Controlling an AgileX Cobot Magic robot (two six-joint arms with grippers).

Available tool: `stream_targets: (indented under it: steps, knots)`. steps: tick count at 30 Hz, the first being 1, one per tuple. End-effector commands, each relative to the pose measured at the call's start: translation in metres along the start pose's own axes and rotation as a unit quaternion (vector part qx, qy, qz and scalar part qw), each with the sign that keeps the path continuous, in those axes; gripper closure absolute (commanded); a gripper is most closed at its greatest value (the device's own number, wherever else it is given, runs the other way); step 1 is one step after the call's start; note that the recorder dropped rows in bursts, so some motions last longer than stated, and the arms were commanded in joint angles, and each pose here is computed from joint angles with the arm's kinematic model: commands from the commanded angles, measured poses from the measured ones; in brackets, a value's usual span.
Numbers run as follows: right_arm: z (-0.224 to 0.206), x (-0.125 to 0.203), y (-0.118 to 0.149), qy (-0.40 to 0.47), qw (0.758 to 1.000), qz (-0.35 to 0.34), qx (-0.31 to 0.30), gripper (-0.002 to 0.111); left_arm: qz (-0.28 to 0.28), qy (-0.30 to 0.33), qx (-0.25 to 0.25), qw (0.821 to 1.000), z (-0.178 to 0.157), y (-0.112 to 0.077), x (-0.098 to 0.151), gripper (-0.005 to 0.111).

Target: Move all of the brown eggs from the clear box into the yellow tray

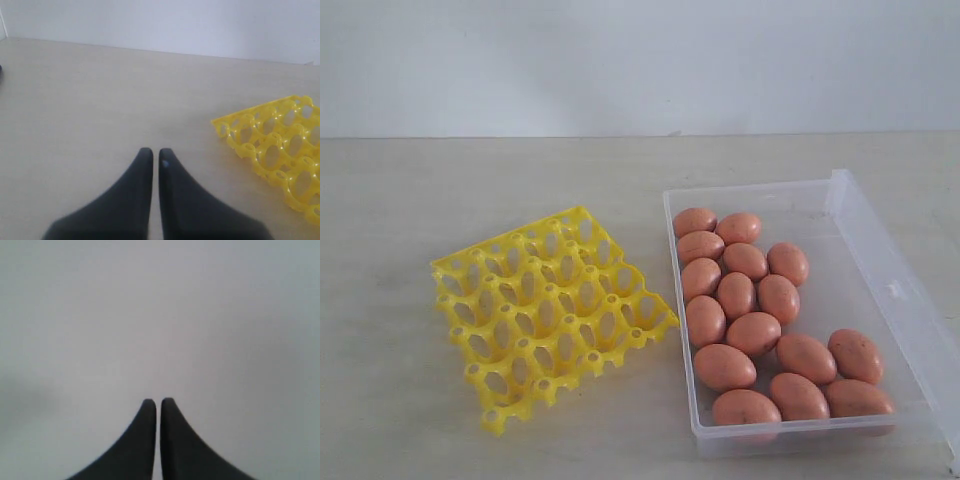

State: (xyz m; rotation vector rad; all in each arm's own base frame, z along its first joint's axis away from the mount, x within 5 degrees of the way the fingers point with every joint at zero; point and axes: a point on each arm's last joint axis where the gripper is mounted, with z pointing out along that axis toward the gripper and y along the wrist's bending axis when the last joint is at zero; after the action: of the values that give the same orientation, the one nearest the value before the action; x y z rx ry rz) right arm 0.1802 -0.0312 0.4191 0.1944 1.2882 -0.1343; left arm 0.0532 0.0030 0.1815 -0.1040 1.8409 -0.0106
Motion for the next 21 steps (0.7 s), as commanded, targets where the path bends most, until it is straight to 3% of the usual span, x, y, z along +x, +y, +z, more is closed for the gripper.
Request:
stream_targets:
  steps: [1,7,8,11,15,21]
  knots:
    - [0.073,0.059,0.027,0.337,0.933,-0.045,-0.114,0.109,0.001,-0.003,-0.001,1.0,0.0,0.0,0.0,0.103]
    - [0.125,0.113,0.049,0.557,0.806,0.0,-0.201,0.109,0.001,-0.003,-0.001,1.0,0.0,0.0,0.0,0.103]
    - [0.128,0.124,0.053,0.595,0.772,0.014,-0.224,0.109,0.001,-0.003,-0.001,1.0,0.0,0.0,0.0,0.103]
    - [0.129,0.146,0.063,0.659,0.701,0.031,-0.271,0.108,0.001,-0.003,-0.001,1.0,0.0,0.0,0.0,0.103]
    - [0.13,0.183,0.077,0.697,0.657,0.019,-0.287,0.099,0.001,-0.003,-0.001,1.0,0.0,0.0,0.0,0.103]
    - [0.132,0.234,0.098,0.721,0.626,0.008,-0.297,0.061,0.001,-0.003,-0.001,1.0,0.0,0.0,0.0,0.103]
